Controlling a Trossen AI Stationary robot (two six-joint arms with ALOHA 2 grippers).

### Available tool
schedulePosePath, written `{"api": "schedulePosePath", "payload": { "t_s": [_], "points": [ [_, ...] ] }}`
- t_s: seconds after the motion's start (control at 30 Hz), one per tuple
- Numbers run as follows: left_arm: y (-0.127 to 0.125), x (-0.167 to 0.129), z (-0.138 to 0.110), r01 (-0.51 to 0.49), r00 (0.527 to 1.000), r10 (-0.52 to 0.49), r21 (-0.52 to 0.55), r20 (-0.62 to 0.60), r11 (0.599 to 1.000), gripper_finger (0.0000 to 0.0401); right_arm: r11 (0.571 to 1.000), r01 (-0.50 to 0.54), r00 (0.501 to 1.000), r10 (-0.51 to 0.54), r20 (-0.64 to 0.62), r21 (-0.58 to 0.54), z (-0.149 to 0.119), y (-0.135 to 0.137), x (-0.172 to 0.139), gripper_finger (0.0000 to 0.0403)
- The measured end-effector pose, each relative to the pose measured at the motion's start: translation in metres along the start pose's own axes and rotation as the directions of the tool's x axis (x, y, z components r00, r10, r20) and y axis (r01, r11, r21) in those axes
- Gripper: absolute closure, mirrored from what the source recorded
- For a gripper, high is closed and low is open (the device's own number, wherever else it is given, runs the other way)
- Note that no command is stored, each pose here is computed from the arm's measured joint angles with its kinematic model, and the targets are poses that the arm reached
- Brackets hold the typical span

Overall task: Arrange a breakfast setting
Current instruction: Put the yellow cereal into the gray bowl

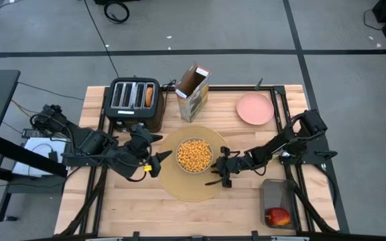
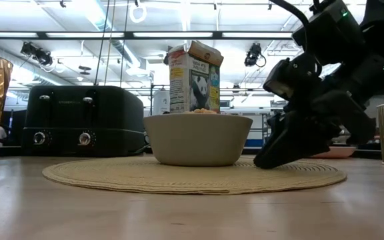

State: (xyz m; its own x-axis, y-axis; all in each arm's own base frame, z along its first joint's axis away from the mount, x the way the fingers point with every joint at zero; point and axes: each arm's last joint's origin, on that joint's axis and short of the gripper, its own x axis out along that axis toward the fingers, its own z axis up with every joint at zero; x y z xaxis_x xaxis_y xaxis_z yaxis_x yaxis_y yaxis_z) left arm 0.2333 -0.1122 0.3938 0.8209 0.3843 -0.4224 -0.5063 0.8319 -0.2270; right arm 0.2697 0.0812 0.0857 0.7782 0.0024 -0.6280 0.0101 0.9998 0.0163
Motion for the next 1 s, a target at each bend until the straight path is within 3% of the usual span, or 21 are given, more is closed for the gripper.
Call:
{"api": "schedulePosePath", "payload": {
  "t_s": [0.23, 0.4, 0.67, 1.0],
  "points": [
    [0.0, 0.0, 0.0, 0.008, 1.0, -0.008, 0.004, -0.009, 1.0, 0.0083, 0.998, -0.002, 1.0, 0.001, -0.004, -0.06, 0.0, 0.0, 0.0, 0.0334],
    [-0.001, 0.0, -0.005, 0.069, 0.992, -0.064, 0.05, -0.106, 0.996, 0.0083, 0.998, -0.003, 1.0, 0.002, -0.005, -0.069, -0.001, 0.0, 0.0, 0.0355],
    [0.003, 0.006, -0.017, 0.022, 0.975, -0.012, 0.043, -0.222, 0.999, 0.0083, 0.998, -0.006, 1.0, 0.006, -0.002, -0.069, 0.0, 0.0, -0.002, 0.0359],
    [0.004, 0.006, -0.017, 0.018, 0.975, -0.012, 0.025, -0.224, 1.0, 0.0083, 0.99, -0.107, 0.992, 0.112, 0.049, -0.091, 0.021, 0.005, -0.026, 0.036]
  ]
}}
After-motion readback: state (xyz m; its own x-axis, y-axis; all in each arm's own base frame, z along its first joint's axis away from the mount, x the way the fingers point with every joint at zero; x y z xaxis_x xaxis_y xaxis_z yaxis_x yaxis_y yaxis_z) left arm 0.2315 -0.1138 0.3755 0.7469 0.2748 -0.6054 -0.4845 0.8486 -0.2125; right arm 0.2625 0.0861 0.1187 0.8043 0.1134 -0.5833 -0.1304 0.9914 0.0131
